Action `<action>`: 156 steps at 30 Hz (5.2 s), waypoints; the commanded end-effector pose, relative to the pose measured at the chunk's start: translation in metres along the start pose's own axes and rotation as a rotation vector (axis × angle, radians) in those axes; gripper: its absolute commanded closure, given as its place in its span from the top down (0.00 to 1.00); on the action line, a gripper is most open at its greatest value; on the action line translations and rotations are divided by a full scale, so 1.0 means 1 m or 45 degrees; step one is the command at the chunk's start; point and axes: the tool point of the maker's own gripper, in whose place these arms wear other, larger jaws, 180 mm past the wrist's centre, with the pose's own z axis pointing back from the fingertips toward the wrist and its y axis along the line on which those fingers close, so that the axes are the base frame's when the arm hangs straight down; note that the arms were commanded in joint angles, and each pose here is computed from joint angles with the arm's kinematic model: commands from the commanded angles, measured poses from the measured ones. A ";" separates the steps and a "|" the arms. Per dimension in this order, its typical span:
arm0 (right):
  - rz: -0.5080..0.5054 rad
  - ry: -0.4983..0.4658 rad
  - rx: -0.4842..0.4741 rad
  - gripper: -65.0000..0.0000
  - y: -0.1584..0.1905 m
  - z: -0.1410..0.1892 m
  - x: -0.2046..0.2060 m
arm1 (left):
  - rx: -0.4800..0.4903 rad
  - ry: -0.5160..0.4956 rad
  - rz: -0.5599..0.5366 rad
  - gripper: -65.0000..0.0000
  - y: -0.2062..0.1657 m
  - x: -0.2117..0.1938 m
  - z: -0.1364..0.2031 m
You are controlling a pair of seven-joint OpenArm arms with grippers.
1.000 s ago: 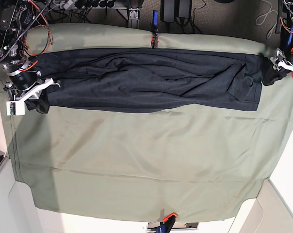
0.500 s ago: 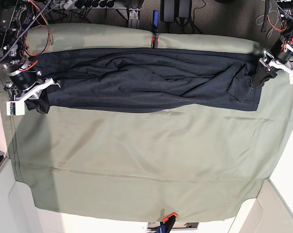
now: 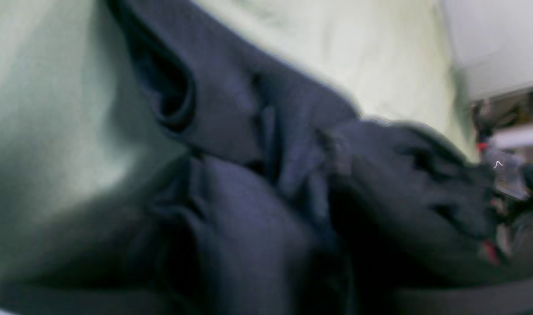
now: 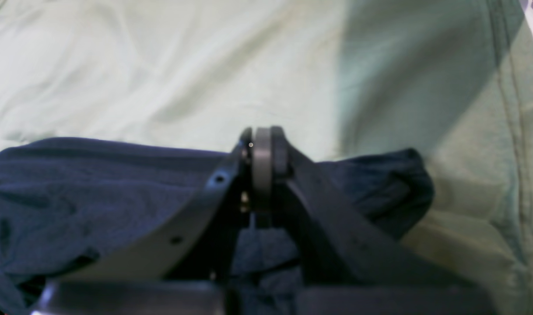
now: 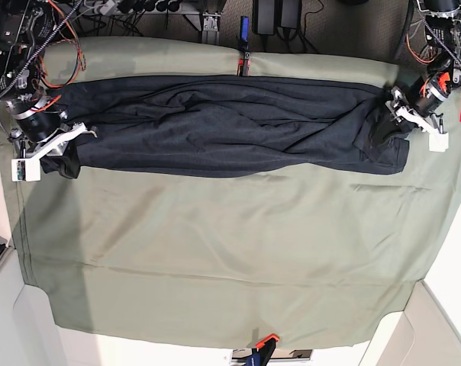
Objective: Fold the T-shirt properly
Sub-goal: 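Hold both ends of the navy strip with both grippers, adjusting grip, then carry the left gripper's end across the strip toward the right gripper, then fold the right gripper's end over onto the folded strip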
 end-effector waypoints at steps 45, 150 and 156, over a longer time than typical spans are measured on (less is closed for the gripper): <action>0.018 -0.062 0.012 0.00 0.001 0.002 0.015 | -0.134 0.051 -1.110 0.00 -0.156 0.018 -0.039; 0.216 0.178 1.113 0.43 0.340 -0.020 -0.030 | -0.157 -0.216 -0.809 0.63 -0.156 0.082 0.007; 0.308 0.211 1.243 0.59 0.375 0.001 -0.046 | -0.155 -0.210 -0.810 0.63 -0.155 0.081 0.007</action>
